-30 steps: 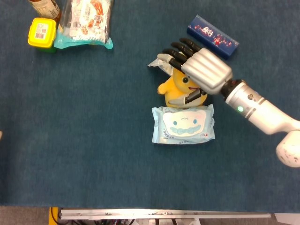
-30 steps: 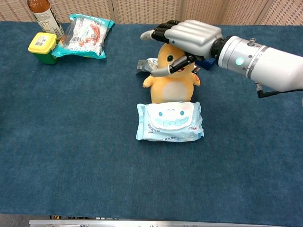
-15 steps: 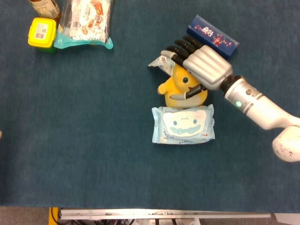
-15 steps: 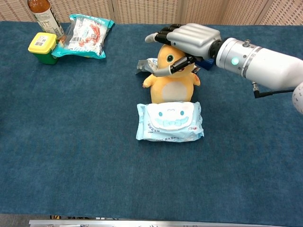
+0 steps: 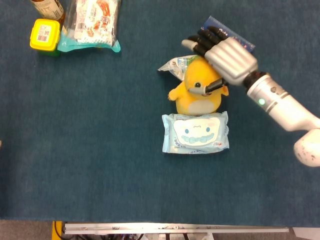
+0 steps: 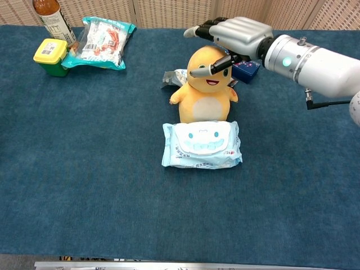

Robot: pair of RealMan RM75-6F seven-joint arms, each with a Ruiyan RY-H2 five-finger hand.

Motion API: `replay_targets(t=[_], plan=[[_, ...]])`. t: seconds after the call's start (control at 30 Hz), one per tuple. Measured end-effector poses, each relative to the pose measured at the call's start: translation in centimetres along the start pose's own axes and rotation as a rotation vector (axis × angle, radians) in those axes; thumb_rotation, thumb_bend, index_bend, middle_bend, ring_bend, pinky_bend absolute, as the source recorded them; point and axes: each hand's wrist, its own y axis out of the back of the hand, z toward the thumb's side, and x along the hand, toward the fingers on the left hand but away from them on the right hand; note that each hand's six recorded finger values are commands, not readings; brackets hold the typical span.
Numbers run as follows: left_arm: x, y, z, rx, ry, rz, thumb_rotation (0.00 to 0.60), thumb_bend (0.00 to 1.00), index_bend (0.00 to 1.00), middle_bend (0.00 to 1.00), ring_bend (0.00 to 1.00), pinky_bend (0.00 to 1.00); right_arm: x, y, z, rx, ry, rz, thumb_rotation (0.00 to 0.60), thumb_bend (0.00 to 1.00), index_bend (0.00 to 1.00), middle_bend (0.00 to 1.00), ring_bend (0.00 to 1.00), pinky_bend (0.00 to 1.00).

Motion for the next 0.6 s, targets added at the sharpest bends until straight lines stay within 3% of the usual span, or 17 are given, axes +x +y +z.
replay_targets(t=[0.3,0.6], plan=[[-0.1,0.2,-0.1,-0.005,0.000,0.008,0.600,0.16,0.10,0.13,0.13,0.15,1.8,1.9,-3.4,0.012,-0.079,-0.044,0.124,0.00,0.10,0.11,0.00,0.00],[0.0,0.4,0.1,-0.006,-0.009,0.016,0.600,0.16,0.10,0.13,0.13,0.15,7.3,3.7,-6.6,0.021,-0.169,-0.103,0.166,0.00,0.10,0.11,0.00,0.00]])
